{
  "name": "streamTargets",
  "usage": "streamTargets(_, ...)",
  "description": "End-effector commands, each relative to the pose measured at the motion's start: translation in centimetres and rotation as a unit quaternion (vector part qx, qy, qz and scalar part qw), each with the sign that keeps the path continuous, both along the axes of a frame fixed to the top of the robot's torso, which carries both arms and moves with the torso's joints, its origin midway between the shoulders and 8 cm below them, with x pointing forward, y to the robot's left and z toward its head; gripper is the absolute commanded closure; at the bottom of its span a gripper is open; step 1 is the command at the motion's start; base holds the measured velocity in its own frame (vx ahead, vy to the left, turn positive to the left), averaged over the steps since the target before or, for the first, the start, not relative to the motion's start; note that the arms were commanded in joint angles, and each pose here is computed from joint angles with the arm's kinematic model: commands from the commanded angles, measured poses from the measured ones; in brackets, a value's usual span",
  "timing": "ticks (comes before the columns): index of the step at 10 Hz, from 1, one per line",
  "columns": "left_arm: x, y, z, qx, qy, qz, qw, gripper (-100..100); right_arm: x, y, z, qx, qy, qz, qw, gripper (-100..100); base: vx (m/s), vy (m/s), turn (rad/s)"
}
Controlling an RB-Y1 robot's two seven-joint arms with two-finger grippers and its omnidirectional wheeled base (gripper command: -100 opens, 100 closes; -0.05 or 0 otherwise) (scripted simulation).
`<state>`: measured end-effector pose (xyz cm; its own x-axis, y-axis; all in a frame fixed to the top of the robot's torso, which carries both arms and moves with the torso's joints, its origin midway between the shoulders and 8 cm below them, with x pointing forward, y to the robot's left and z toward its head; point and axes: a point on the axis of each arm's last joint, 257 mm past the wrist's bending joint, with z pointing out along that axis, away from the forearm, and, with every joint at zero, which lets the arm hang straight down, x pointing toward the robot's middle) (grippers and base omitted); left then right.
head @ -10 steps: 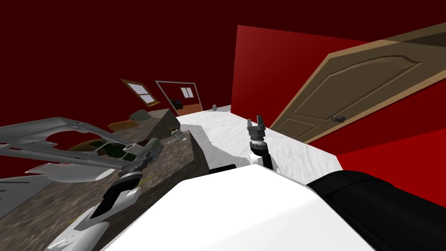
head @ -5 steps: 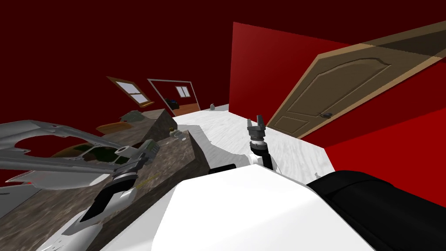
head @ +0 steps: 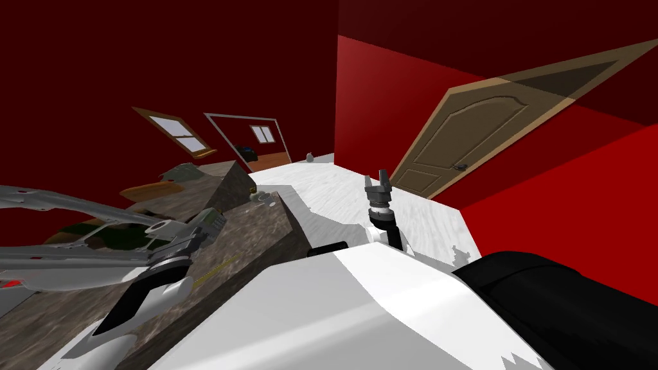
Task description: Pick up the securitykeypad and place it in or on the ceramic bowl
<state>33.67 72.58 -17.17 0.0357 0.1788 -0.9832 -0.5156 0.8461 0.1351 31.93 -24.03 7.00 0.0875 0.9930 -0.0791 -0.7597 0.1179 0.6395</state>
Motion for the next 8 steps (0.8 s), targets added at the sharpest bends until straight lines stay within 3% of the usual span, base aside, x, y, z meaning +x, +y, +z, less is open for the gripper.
streamTargets(1,-0.2,1.2,0.6,-0.004,-0.007,0.012,0.9999,100,0.0,0.0,0.0,0.0,0.0,0.0,1.0,0,-0.062,0.074,-0.162)
streamTargets(4,-0.9,3.7,2.0,0.009,0.001,0.042,0.9991,100,0.0,0.0,0.0,0.0,0.0,0.0,1.0,0,-0.078,0.072,-0.186)
streamTargets(8,-1.7,5.5,2.9,-0.01,-0.016,0.065,0.9977,100,0.0,0.0,0.0,0.0,0.0,0.0,1.0,0,-0.047,0.04,-0.122)
